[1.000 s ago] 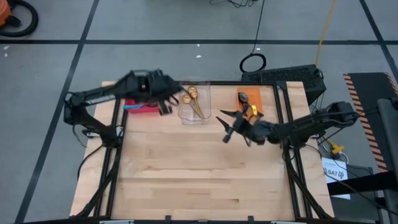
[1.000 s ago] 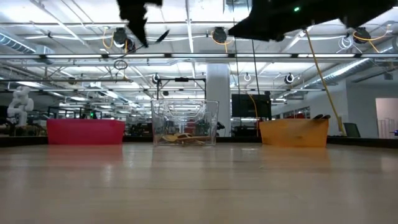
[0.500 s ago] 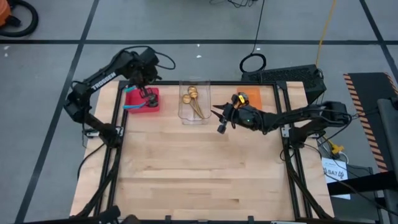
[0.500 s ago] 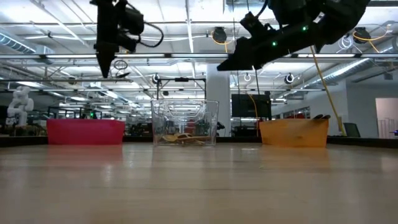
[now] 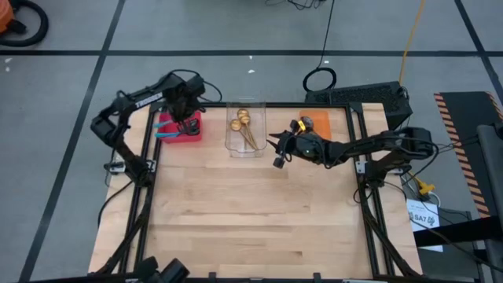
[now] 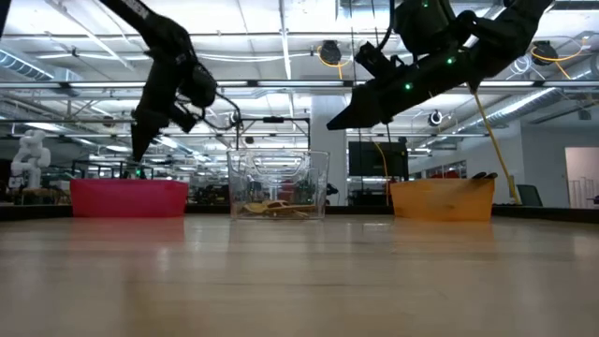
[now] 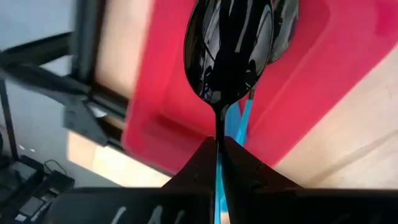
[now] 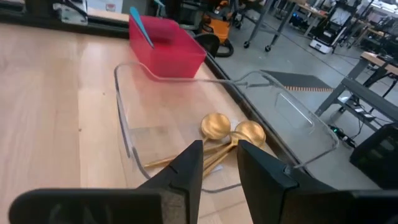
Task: Sort silverware by color (type)
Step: Put the blue spoon into the red bin, then return to Home Position
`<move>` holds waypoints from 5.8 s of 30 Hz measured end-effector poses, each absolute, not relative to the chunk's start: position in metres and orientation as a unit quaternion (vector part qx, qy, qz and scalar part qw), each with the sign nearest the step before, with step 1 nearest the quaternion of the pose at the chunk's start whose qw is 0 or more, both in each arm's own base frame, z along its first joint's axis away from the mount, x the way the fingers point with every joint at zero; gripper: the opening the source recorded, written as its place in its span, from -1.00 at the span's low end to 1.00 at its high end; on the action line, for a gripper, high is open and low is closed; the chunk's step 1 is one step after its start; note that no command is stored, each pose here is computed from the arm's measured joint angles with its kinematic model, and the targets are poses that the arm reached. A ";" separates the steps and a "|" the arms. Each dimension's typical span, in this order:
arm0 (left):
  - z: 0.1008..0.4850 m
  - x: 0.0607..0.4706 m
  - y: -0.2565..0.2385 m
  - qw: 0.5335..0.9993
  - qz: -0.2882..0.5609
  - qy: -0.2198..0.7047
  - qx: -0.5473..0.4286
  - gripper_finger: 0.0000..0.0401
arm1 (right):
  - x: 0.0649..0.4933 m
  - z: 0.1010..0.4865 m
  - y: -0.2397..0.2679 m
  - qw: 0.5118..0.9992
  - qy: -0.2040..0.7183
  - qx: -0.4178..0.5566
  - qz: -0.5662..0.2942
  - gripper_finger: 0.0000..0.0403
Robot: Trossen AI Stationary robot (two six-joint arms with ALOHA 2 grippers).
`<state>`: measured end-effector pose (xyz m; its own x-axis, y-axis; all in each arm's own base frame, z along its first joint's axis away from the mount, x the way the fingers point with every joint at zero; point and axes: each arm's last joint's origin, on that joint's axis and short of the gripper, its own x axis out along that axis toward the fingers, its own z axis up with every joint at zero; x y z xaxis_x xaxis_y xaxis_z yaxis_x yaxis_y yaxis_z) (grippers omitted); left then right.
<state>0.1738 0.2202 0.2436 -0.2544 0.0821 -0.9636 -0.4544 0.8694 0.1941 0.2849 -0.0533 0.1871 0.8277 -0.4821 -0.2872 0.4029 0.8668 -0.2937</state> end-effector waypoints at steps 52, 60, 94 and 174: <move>0.183 0.188 0.243 0.576 0.228 0.768 -0.162 -0.95 | 0.283 0.174 -0.063 0.938 0.224 -0.109 -0.243 -0.54; 0.175 0.178 0.243 0.563 0.226 0.774 -0.180 -0.83 | 0.282 0.174 -0.063 0.937 0.225 -0.110 -0.242 -0.54; 0.294 0.244 0.105 0.809 0.264 0.523 -0.048 -0.76 | 0.289 0.183 -0.047 0.959 0.155 -0.034 -0.235 -0.54; 0.246 0.101 -0.001 0.996 0.044 0.060 0.051 -0.76 | 0.121 0.200 -0.034 0.991 -0.008 -0.081 0.104 -0.54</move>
<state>0.1007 -0.0006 0.2462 0.9889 0.0934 -0.1155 -0.0810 0.9909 0.1077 0.1215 -0.0343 0.2004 0.9784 0.2067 -0.0017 -0.2042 0.9655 -0.1614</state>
